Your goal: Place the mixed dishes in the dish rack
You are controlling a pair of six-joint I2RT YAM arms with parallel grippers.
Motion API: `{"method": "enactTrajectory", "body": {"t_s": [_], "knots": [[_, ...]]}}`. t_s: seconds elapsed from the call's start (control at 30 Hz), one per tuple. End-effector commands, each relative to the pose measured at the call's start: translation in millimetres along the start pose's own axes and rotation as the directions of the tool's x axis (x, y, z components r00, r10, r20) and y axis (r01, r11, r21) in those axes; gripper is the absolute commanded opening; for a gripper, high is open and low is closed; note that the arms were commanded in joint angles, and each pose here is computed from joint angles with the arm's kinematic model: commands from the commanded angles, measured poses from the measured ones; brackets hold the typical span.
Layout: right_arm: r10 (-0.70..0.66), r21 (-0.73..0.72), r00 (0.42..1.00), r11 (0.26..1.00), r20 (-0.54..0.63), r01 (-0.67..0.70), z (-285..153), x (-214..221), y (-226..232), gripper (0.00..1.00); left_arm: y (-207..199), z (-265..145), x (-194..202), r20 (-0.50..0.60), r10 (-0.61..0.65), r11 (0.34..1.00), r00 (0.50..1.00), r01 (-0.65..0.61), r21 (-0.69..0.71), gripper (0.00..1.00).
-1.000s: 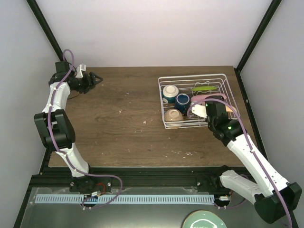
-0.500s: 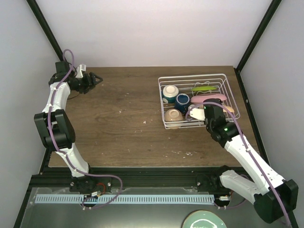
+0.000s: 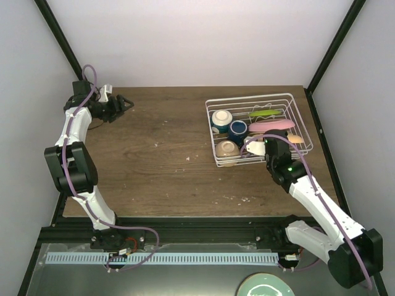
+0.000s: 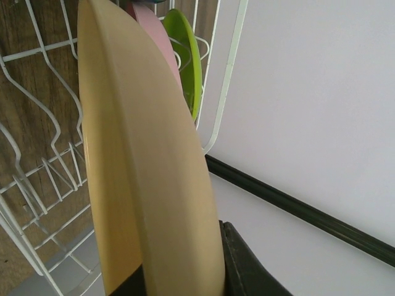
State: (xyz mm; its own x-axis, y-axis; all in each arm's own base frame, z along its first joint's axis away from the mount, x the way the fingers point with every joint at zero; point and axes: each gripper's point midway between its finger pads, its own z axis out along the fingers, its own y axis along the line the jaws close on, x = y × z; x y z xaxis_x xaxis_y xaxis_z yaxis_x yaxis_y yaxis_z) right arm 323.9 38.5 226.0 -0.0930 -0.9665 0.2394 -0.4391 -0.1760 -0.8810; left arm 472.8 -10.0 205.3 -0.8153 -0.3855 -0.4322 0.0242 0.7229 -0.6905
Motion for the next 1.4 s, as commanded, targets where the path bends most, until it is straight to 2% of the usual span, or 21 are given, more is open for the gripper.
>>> {"method": "enactTrajectory", "body": {"t_s": [0.0,0.5,1.0,1.17,1.37], "knots": [[-0.004,0.068,1.000,0.998,-0.026,0.005,2,7,-23,0.01,3,3,2,-0.008,0.005,1.000,1.000,-0.005,-0.001,0.77],[0.000,0.060,1.000,0.998,-0.014,0.001,-7,7,-37,0.01,7,7,1,-0.014,-0.002,1.000,1.000,0.001,-0.004,0.77],[-0.032,0.072,0.998,0.997,-0.054,0.036,19,5,16,0.01,6,11,-2,-0.027,-0.007,1.000,1.000,0.007,0.010,0.77],[-0.027,0.057,0.999,0.998,-0.032,0.029,24,-1,27,0.01,6,10,-3,-0.027,-0.008,1.000,1.000,0.008,0.010,0.77],[0.001,0.019,0.999,1.000,-0.035,-0.001,31,4,43,0.13,8,12,0,-0.034,-0.013,1.000,0.999,0.013,0.009,0.77]]}}
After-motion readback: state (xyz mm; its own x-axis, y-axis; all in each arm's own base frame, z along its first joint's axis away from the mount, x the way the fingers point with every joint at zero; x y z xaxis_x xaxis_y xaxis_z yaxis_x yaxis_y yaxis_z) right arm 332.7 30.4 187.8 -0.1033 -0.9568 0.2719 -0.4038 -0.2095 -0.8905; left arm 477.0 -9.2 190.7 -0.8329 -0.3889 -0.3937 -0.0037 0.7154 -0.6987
